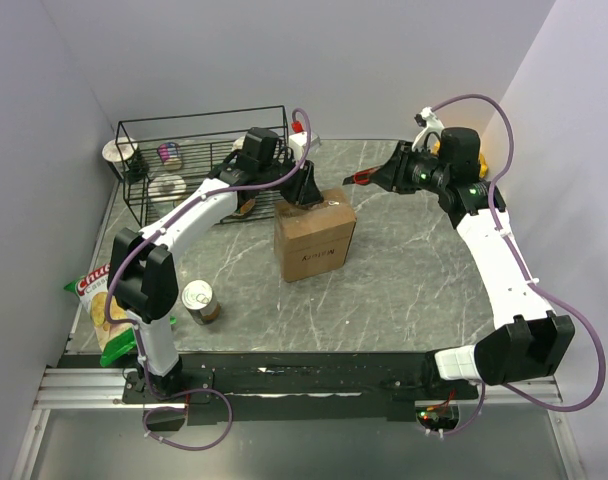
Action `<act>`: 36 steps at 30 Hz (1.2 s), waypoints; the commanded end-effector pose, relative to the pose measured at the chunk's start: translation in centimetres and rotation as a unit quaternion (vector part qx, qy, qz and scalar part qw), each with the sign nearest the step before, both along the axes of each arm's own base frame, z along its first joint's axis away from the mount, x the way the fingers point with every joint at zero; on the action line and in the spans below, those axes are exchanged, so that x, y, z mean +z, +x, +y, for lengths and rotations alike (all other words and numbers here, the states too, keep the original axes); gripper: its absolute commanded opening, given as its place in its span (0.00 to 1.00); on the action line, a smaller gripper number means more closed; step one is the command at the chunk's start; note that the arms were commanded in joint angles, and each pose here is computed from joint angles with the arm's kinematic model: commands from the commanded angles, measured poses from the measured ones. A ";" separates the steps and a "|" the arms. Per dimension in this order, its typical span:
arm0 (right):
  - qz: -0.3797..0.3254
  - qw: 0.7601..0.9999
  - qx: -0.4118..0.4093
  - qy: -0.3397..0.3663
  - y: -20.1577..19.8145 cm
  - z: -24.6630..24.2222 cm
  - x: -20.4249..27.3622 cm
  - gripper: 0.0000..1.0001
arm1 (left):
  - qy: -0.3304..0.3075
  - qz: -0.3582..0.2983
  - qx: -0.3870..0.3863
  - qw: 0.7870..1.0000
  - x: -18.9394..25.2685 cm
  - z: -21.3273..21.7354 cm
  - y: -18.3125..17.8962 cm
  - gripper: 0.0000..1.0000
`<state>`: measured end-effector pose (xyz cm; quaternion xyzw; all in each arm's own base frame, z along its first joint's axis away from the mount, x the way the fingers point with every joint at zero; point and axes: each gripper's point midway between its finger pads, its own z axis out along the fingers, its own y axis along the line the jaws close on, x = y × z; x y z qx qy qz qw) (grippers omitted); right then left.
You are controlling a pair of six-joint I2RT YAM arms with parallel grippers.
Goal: Unpack the express box
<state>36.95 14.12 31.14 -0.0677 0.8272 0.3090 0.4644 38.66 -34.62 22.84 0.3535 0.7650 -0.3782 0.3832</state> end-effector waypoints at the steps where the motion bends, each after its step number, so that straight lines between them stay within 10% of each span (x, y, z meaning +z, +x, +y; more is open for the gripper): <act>1: -0.035 0.999 0.014 0.001 -0.4 0.3 2.3 0.00 | 0.076 0.076 -0.004 0.994 -6.0 0.9 -2.6 0.27; 36: 0.014 0.998 0.053 -0.038 -3.6 0.2 0.2 0.00 | 0.098 0.069 0.024 0.992 -7.1 1.5 -1.5 0.23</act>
